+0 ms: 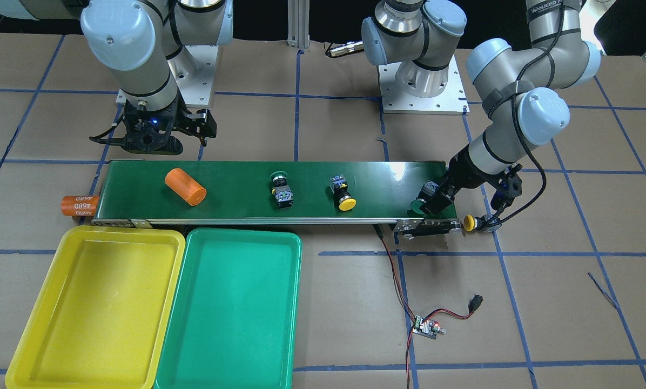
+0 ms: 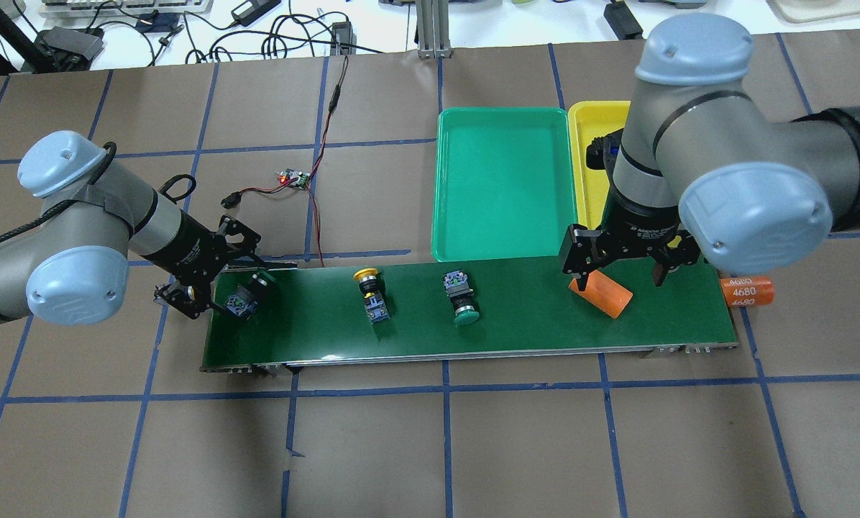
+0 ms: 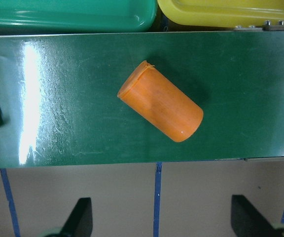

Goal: Sort buttons by color to trays

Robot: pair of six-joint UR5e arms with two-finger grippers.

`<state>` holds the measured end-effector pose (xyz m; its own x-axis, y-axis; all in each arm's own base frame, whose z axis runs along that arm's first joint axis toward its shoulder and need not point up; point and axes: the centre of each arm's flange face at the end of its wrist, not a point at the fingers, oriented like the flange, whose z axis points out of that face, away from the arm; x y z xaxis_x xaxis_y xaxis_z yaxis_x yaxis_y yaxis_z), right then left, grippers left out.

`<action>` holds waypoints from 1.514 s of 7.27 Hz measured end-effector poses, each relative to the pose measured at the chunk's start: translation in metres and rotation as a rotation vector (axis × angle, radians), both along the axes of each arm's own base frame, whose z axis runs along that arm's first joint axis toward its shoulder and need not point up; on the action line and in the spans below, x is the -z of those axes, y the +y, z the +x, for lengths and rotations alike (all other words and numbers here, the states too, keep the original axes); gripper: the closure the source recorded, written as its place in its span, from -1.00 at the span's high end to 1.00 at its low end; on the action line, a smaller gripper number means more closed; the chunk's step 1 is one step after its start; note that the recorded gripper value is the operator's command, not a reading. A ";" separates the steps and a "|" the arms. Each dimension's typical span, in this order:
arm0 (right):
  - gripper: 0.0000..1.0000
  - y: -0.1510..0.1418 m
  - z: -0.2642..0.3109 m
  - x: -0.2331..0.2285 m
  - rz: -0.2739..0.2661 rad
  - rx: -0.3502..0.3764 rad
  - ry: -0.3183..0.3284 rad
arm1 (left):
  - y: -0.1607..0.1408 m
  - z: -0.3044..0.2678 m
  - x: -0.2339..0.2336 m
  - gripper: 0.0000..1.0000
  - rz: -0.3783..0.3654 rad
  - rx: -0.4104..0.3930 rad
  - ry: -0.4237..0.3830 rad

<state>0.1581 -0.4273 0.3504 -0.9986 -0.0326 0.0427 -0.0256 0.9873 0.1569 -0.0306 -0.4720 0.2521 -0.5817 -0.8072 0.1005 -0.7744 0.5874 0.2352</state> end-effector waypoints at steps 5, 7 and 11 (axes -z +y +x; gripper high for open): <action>1.00 0.025 -0.001 0.031 -0.180 -0.058 -0.018 | -0.054 0.043 -0.067 1.00 -0.080 0.352 -0.149; 1.00 0.025 -0.001 0.031 -0.180 -0.057 -0.019 | -0.058 0.083 -0.045 1.00 -0.078 0.521 -0.182; 1.00 0.024 -0.001 0.035 -0.170 -0.057 -0.019 | -0.052 0.119 0.022 1.00 -0.058 0.596 -0.153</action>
<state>0.1570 -0.4031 0.3155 -0.9960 -0.0828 0.0338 -0.0833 0.9964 -0.0135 0.0880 -0.5236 0.2303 -0.9423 -0.3345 0.0142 -0.3314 0.9379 0.1024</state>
